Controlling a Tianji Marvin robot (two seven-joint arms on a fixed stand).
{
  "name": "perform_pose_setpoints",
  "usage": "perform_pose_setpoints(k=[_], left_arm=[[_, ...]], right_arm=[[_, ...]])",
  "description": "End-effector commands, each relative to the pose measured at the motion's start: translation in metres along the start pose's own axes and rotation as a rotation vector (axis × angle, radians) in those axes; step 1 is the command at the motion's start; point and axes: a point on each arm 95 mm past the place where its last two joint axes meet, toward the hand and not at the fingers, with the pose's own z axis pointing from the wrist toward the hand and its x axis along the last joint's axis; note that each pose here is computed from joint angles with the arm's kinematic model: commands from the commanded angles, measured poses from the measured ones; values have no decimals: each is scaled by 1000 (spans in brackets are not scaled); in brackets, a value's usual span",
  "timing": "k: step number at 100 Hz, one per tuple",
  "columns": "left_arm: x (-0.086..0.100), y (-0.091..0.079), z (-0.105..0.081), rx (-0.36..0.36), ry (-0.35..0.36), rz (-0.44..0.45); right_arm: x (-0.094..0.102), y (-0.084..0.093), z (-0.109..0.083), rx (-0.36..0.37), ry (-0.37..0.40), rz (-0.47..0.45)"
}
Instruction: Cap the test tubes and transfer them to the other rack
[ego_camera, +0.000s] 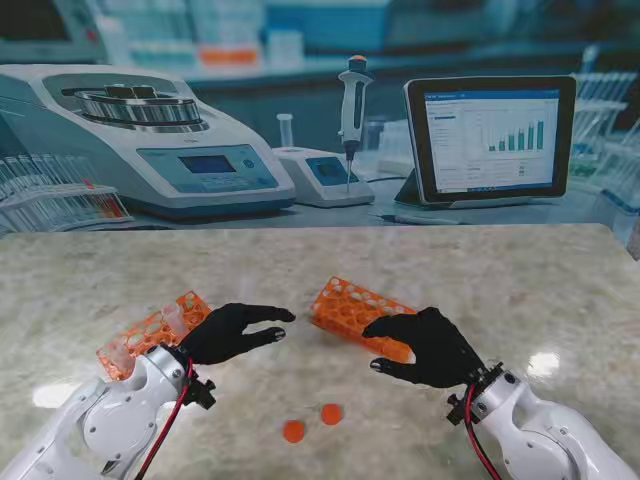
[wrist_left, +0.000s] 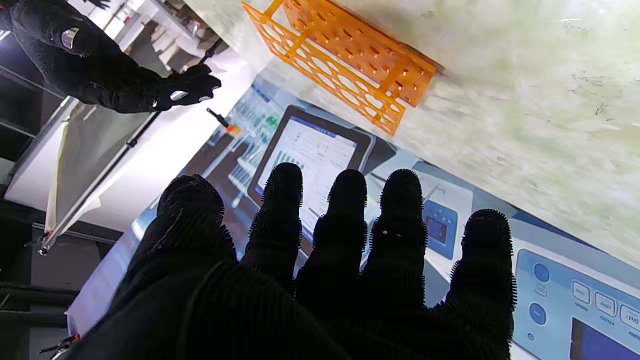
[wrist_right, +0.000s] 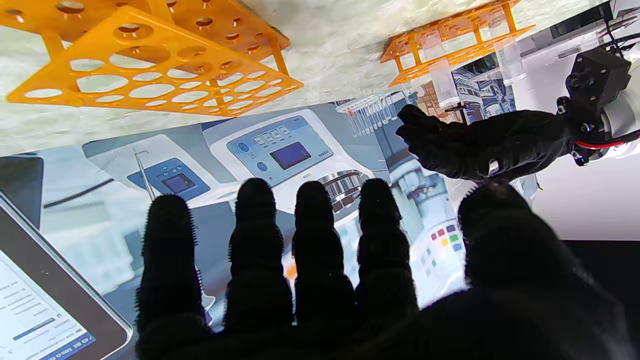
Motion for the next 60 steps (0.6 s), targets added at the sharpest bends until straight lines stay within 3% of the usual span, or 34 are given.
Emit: perform_pose_setpoints(k=[1,60], left_arm=[[-1,1,0,-7,-1,-2],[-2,1,-2,-11,-7,10]], right_arm=[[3,-1,1,4,1,5],[2,-1,2,9,17,12]])
